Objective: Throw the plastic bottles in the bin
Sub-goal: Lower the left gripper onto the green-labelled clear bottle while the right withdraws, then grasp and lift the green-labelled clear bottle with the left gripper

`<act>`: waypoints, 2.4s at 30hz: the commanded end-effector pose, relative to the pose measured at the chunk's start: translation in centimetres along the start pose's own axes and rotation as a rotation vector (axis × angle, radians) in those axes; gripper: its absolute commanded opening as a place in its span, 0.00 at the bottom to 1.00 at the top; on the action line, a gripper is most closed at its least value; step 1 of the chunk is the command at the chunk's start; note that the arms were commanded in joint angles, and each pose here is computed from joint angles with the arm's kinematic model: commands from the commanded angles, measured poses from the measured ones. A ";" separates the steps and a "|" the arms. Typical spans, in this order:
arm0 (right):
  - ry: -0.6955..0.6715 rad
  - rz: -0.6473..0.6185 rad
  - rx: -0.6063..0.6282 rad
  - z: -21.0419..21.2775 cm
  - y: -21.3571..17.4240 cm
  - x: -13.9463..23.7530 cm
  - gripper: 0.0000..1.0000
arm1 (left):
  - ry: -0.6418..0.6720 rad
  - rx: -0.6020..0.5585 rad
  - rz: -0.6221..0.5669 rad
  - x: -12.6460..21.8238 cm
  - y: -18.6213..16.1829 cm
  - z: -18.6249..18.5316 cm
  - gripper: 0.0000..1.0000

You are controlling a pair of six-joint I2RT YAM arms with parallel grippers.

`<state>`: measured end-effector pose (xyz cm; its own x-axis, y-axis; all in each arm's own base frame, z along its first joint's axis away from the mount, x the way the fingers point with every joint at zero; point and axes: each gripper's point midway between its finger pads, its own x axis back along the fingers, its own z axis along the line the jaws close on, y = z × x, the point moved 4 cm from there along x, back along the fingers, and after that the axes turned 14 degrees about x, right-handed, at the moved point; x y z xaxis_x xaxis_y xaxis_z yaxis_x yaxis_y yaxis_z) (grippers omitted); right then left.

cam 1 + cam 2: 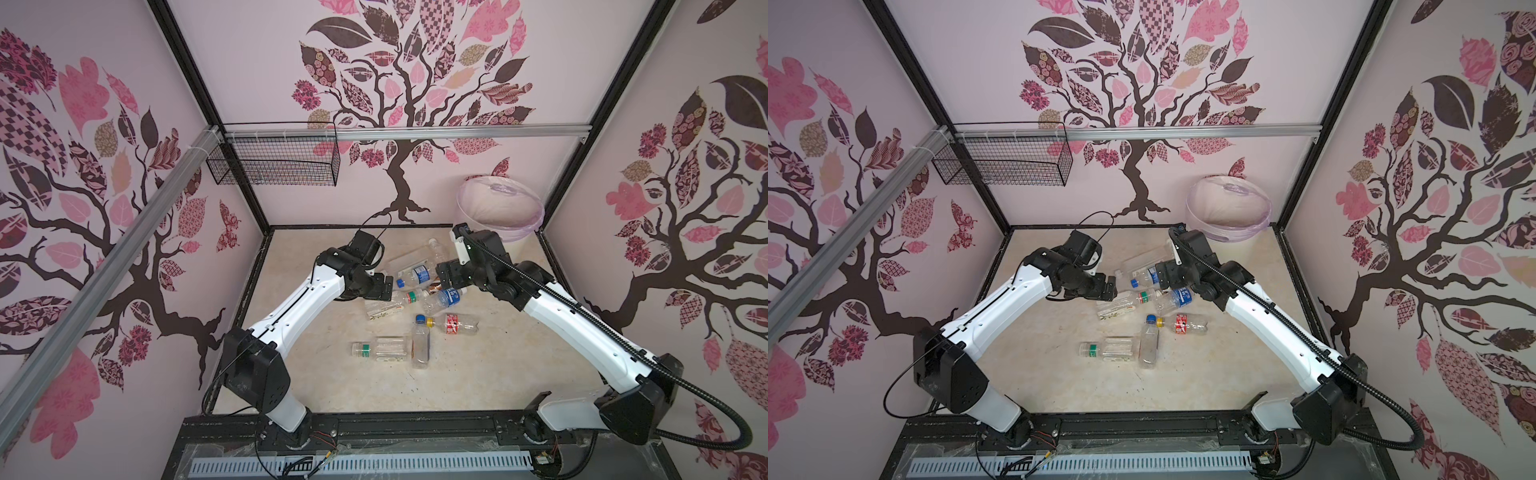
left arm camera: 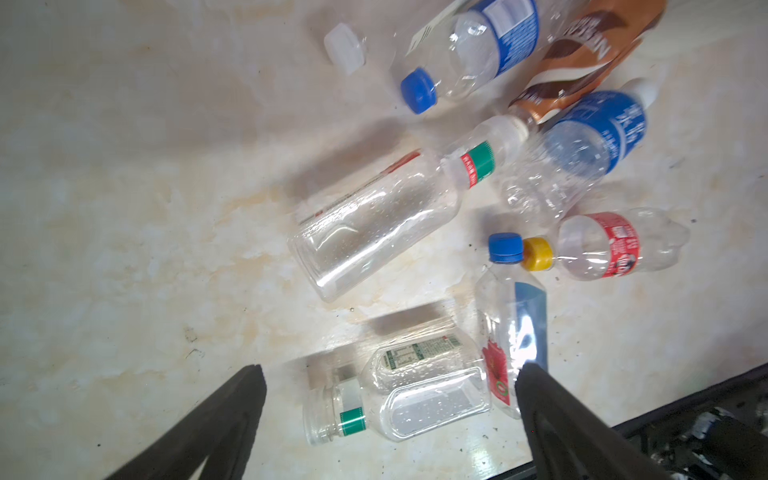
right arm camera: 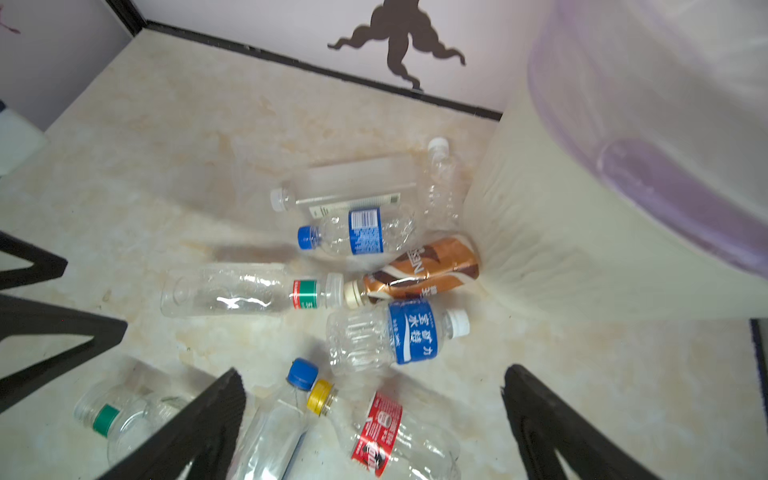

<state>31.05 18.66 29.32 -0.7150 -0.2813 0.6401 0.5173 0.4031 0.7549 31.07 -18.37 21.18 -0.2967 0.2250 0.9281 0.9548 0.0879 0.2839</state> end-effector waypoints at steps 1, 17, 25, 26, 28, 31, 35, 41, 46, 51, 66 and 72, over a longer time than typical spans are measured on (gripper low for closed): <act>0.095 -0.114 -0.089 0.8 1.4 2.3 0.99 | 0.082 -0.036 0.055 -2.4 -0.3 1.0 0.98; 0.285 0.012 -0.133 4.0 -3.8 -0.5 0.99 | 0.206 -0.056 0.114 -8.2 0.8 1.8 0.98; 0.287 0.005 -0.137 4.0 -4.2 -0.3 0.99 | 0.213 -0.102 0.120 -9.8 1.2 1.3 0.98; 0.286 0.006 -0.136 4.0 -4.2 -0.3 1.00 | 0.217 -0.117 0.117 -9.9 1.2 1.2 0.98; 0.281 0.003 -0.135 3.9 -4.3 -0.3 0.99 | 0.232 -0.154 0.107 -10.0 0.9 0.9 0.98; 0.278 0.003 -0.133 3.9 -4.4 -0.3 1.00 | 0.247 -0.194 0.100 -10.2 0.5 0.3 0.98; 0.275 -0.002 -0.133 3.9 -4.3 -0.4 0.99 | 0.275 -0.217 0.105 -10.2 -0.1 0.0 0.98; 0.264 -0.019 -0.130 3.7 -3.9 -0.1 0.99 | 0.323 -0.238 0.024 -7.6 1.2 -0.3 0.98; 0.265 -0.035 -0.138 3.6 -3.7 0.1 1.00 | 0.308 -0.269 -0.016 -6.8 1.9 -1.0 0.98; 0.258 -0.050 -0.138 3.4 -3.5 0.6 1.00 | 0.297 -0.310 -0.003 -7.8 1.7 -1.3 0.98; 0.224 -0.066 -0.113 2.7 -4.5 2.0 1.00 | 0.197 -0.451 0.105 -11.5 0.0 -3.0 0.98; 0.246 -0.072 -0.107 3.0 -4.5 2.1 1.00 | 0.242 -0.473 0.149 -12.9 -0.4 -2.3 0.98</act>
<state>26.29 19.09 25.95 -0.6144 -0.5003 0.6101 0.5475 0.2864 0.7863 34.39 -23.24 10.58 -0.2226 -0.0199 0.9747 0.9110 -0.3602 0.2007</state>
